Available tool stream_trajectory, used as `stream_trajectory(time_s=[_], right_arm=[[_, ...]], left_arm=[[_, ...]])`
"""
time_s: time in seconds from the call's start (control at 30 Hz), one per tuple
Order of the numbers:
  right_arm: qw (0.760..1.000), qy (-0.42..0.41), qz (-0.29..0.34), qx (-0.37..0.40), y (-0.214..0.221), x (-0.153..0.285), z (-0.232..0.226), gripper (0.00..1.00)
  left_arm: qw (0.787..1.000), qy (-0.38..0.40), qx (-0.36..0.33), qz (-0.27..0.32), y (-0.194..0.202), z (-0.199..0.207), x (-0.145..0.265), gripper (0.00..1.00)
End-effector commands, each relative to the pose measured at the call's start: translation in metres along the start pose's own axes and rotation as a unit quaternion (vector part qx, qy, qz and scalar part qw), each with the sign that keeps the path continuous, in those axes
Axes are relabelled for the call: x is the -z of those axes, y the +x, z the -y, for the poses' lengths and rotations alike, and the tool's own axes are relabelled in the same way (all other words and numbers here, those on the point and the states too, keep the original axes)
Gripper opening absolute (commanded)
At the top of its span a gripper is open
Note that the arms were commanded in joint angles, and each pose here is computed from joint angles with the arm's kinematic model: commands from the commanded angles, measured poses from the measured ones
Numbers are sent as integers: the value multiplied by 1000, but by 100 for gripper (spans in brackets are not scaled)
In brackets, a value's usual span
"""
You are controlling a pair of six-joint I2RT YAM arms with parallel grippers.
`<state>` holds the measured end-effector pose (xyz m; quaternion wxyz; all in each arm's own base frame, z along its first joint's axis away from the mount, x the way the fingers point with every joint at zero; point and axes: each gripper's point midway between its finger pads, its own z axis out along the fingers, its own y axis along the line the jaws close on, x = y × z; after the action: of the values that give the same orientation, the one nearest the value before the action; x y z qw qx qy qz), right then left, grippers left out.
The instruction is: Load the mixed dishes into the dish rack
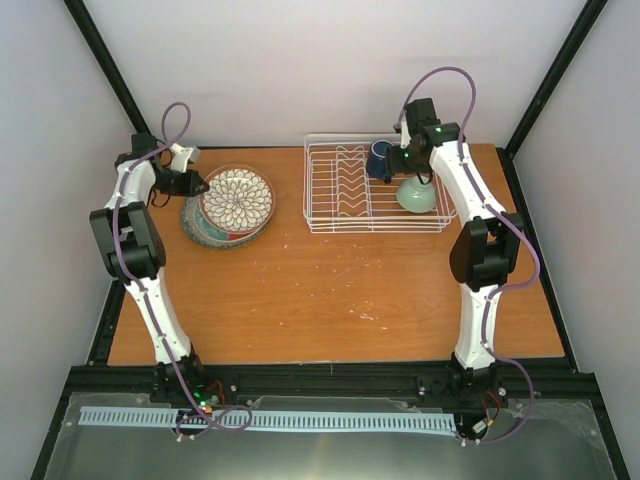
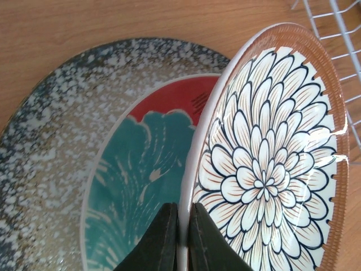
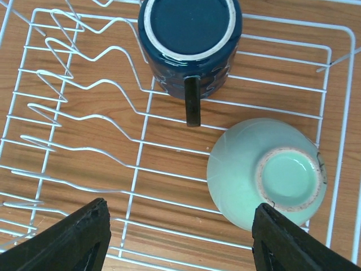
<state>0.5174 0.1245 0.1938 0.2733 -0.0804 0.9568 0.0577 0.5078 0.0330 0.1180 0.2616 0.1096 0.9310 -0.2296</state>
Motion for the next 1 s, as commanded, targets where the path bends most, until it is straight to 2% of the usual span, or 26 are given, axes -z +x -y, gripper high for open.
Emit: stream_trajectory(time_s=[0.0, 0.23, 0.7, 0.97], right_arm=[[1000, -26, 7, 7, -6, -4, -13, 69], [999, -52, 3, 5, -5, -11, -21, 68], [995, -100, 5, 3, -6, -18, -37, 68], [982, -187, 26, 16, -9, -8, -66, 68]], left_arm=[[995, 79, -43, 52, -19, 26, 9, 1], [986, 134, -48, 87, -20, 29, 13, 1], [974, 146, -95, 147, -50, 44, 50, 1], [953, 197, -121, 196, -71, 64, 69, 1]])
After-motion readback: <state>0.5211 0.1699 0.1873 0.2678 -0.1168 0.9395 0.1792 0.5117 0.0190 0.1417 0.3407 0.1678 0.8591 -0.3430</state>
